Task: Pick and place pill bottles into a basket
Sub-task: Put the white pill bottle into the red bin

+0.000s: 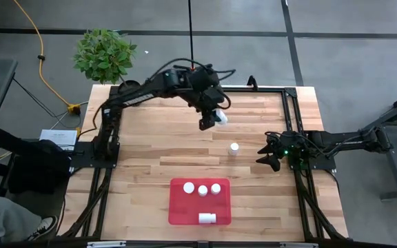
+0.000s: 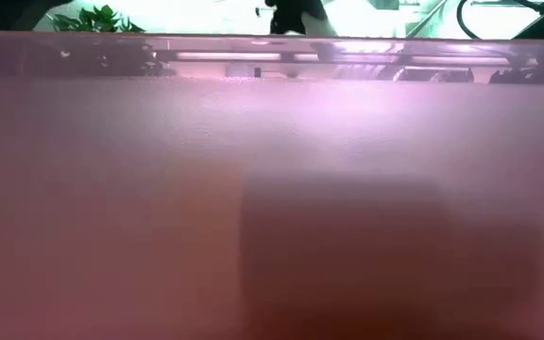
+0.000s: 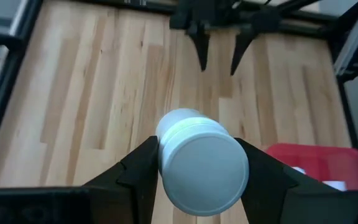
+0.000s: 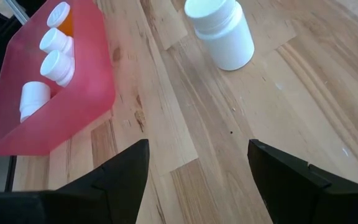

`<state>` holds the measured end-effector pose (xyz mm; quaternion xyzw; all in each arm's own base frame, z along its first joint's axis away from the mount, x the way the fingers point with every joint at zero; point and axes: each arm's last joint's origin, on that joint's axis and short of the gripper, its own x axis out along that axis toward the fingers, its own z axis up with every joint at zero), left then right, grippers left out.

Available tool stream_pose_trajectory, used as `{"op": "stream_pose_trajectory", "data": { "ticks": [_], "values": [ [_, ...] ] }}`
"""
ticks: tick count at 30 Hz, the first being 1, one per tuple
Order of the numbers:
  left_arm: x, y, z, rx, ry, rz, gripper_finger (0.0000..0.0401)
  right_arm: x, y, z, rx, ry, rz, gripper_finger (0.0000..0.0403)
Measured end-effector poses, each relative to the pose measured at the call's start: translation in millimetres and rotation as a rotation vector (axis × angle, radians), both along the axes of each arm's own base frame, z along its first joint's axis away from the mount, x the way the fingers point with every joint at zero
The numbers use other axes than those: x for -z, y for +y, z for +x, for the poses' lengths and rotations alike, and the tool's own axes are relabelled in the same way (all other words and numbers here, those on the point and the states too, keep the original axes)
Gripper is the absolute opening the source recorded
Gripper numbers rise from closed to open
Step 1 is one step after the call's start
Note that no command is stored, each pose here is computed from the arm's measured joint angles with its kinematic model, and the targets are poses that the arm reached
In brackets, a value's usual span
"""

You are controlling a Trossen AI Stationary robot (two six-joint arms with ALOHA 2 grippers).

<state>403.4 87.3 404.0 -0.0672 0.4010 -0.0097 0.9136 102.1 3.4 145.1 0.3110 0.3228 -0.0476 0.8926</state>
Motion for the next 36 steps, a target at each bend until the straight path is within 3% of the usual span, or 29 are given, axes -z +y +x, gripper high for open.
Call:
{"op": "stream_pose_trajectory", "data": {
  "ticks": [7,16,31,36],
  "values": [
    [-38,-12,-31,0.054,-0.105,-0.051,0.021,0,0,0,0.001,0.0,0.0,0.0263],
    [-65,-32,-55,0.238,-0.202,-0.244,0.021,0,-1,0,0.036,0.003,-0.003,0.0263],
    [-64,-114,-56,0.482,-0.147,-0.314,0.021,0,-1,0,0.059,0.003,0.021,0.0263],
    [-61,-147,-57,0.521,-0.117,-0.288,0.021,0,-1,0,0.059,0.002,0.021,0.0263]
  ]
}}
